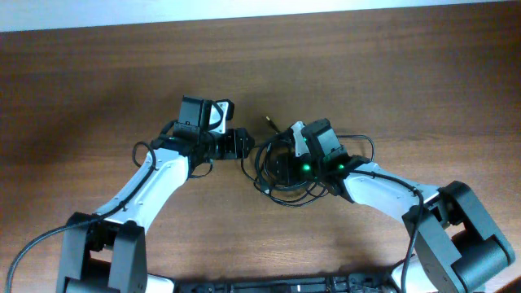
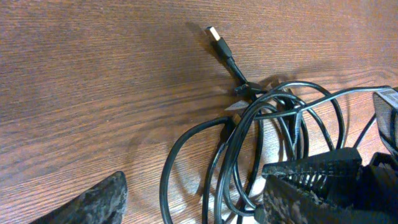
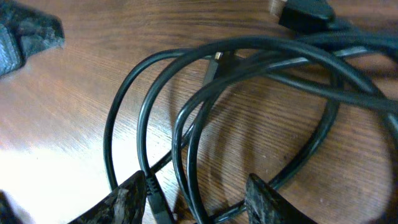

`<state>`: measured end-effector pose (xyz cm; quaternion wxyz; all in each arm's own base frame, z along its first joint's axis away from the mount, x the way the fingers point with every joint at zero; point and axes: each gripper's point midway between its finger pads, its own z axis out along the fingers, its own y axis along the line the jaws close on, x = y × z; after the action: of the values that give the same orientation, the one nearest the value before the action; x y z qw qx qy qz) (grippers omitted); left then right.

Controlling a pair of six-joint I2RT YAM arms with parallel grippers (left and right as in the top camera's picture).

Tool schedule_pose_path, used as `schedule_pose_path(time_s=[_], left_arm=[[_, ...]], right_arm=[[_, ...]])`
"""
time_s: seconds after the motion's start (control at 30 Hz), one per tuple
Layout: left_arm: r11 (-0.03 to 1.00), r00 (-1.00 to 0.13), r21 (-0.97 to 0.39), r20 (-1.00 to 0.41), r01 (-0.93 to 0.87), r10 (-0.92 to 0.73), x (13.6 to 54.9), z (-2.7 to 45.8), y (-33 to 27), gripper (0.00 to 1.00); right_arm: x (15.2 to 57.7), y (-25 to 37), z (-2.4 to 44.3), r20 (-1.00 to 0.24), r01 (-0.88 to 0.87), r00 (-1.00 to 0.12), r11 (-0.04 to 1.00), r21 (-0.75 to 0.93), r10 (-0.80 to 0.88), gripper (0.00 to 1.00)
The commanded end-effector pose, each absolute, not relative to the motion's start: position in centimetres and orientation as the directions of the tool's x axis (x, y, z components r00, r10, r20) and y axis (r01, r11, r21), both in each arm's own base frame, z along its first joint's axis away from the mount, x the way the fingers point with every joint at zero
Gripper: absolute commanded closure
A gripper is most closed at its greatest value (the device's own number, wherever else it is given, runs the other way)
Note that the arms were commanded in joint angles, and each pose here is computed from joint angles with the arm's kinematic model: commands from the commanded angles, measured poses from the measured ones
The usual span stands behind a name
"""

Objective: Untangle cables

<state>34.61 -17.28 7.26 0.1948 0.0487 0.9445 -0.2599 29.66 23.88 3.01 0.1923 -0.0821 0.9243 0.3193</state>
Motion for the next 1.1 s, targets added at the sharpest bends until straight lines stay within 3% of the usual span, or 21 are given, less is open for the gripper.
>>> schedule_pose_path(time_s=[0.0, 0.17, 0.3, 0.37, 0.4, 0.47, 0.67, 0.8, 0.97, 1.07], left_arm=[[0.863, -0.913, -0.461, -0.408, 0.205, -0.001, 35.1, 7.5, -17.2, 0.23], [0.863, -0.913, -0.461, -0.408, 0.205, -0.001, 35.1, 7.5, -17.2, 0.04], [0.863, -0.913, -0.461, -0.407, 0.205, -0.001, 35.1, 7.5, -17.2, 0.01], [0.863, -0.914, -0.461, -0.405, 0.204, -0.001, 35.0, 7.5, -17.2, 0.01], [0.864, -0.916, -0.461, -0.4, 0.201, 0.0, 34.9, 7.4, -17.1, 0.01], [0.861, -0.923, -0.469, -0.385, 0.198, 0.003, 34.5, 7.3, -17.2, 0.01], [0.821, -0.948, -0.536, -0.316, 0.198, 0.023, 32.8, 7.3, -18.2, 0.01], [0.782, -0.952, -0.583, -0.304, 0.219, 0.04, 32.2, 7.8, -19.3, 0.01], [0.717, -0.946, -0.64, -0.313, 0.277, 0.086, 31.3, 8.8, -21.5, 0.01], [0.667, -0.936, -0.676, -0.338, 0.313, 0.098, 31.3, 9.7, -22.5, 0.01]], right_arm=[[29.8, 24.0, 2.8, -0.485, -0.403, -0.863, 0.775, 0.487, -0.144, 0.5], [28.9, 25.0, 1.2, -0.488, -0.463, -0.844, 0.761, 0.454, -0.222, 0.53], [29.3, 24.6, 0.7, -0.488, -0.452, -0.845, 0.78, 0.432, -0.219, 0.63], [29.3, 24.6, 0.4, -0.482, -0.446, -0.849, 0.782, 0.435, -0.216, 0.92], [29.5, 24.6, 0.6, -0.481, -0.429, -0.855, 0.785, 0.446, -0.194, 0.96], [29.7, 24.6, 0.8, -0.456, -0.373, -0.879, 0.791, 0.484, -0.135, 0.96], [30.1, 24.2, 9.8, -0.37, -0.304, -0.929, 0.515, 0.802, 0.027, 0.96], [30.0, 23.6, 15.8, -0.432, -0.372, -0.899, 0.396, 0.839, 0.071, 0.96], [30.2, 23.7, 17.4, -0.478, -0.41, -0.874, 0.389, 0.825, 0.091, 0.96], [31.6, 22.8, 16.2, -0.48, -0.36, -0.865, 0.483, 0.798, 0.148, 0.96]])
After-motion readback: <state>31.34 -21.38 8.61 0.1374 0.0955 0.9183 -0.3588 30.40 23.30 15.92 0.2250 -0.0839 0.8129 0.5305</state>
